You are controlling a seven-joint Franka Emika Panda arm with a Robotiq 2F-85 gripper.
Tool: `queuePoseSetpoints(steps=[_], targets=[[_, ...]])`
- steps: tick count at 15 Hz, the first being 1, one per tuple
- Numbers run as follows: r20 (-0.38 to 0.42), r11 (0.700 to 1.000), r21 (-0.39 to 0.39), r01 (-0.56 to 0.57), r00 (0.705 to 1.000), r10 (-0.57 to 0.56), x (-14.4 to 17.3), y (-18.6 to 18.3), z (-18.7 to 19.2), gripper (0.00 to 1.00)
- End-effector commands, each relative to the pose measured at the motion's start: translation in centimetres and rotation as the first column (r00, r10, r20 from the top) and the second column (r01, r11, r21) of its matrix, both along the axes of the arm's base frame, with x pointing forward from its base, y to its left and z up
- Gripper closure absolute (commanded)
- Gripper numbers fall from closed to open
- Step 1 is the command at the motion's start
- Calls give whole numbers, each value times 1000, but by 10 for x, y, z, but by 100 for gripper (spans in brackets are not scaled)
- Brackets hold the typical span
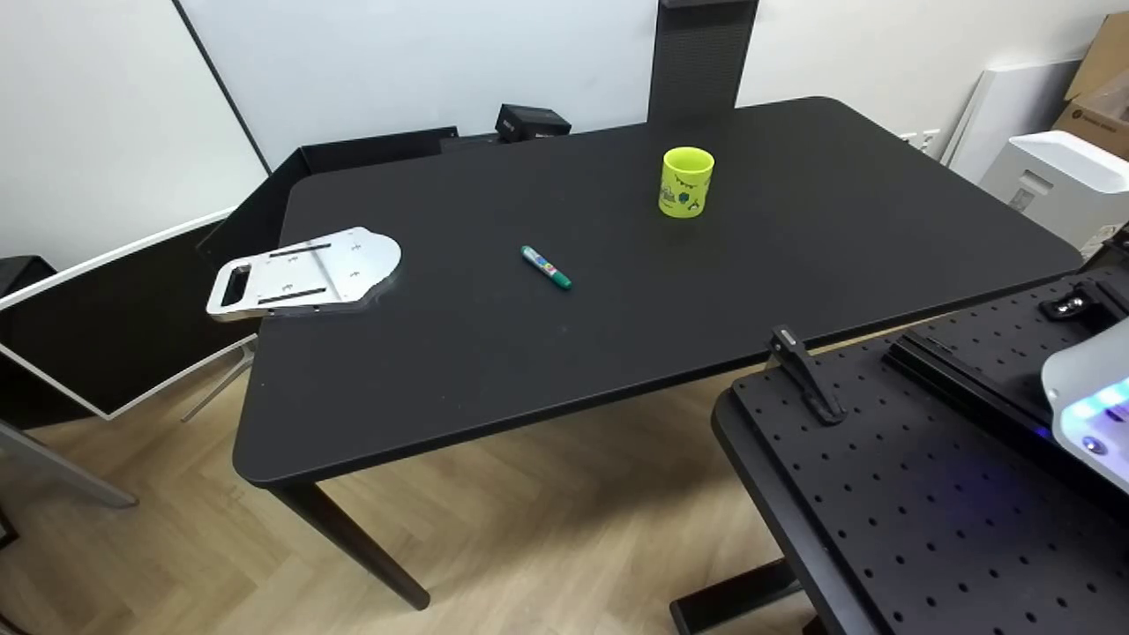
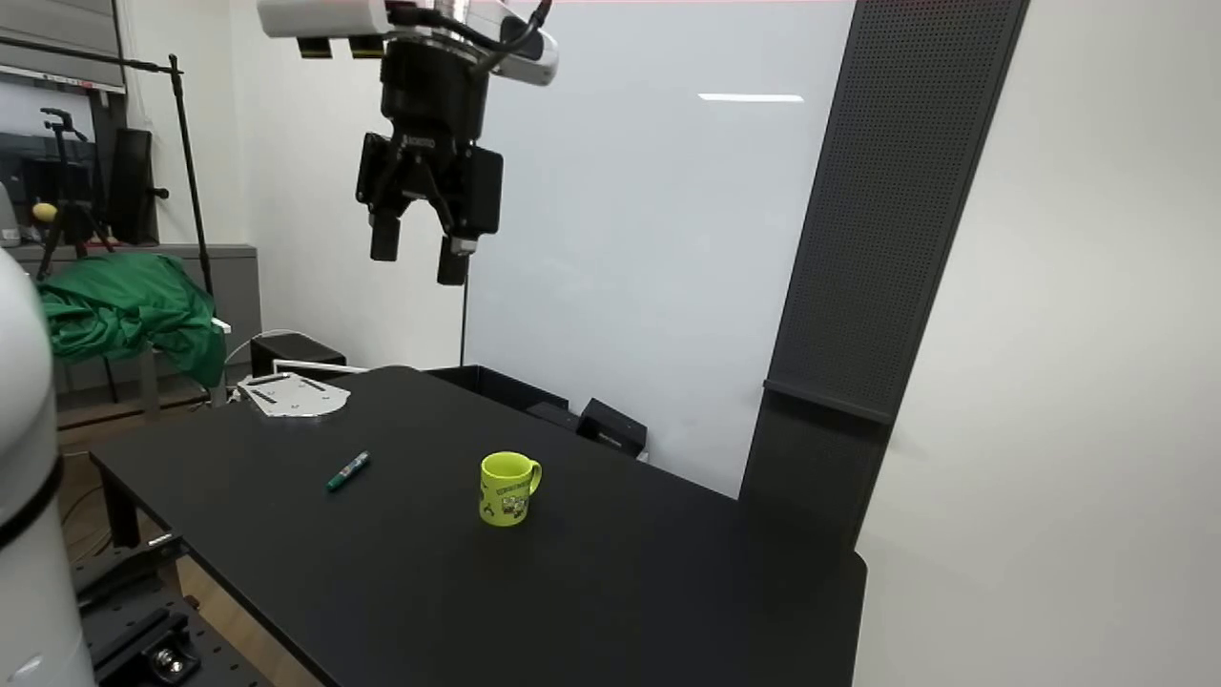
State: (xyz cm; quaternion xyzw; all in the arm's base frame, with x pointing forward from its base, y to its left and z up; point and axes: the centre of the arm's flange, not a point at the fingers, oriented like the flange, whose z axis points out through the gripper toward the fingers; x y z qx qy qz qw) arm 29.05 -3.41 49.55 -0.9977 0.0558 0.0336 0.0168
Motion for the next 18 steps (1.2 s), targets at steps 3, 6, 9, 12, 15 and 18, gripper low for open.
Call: queuePoseSetpoints(steps=[3, 6, 9, 12, 15, 18], targets=[[40, 1000, -3, -14, 999, 14, 36, 1, -9, 0], [60, 1000, -6, -15, 998, 15, 57, 7, -17, 0], [74, 999, -15, -39, 996, 40, 74, 26, -29, 0], [84, 997, -19, -79, 993, 81, 89, 54, -42, 0], [101, 993, -21, -117, 988, 119, 104, 87, -51, 0], [119, 988, 0, -154, 981, 153, 114, 126, -57, 0]])
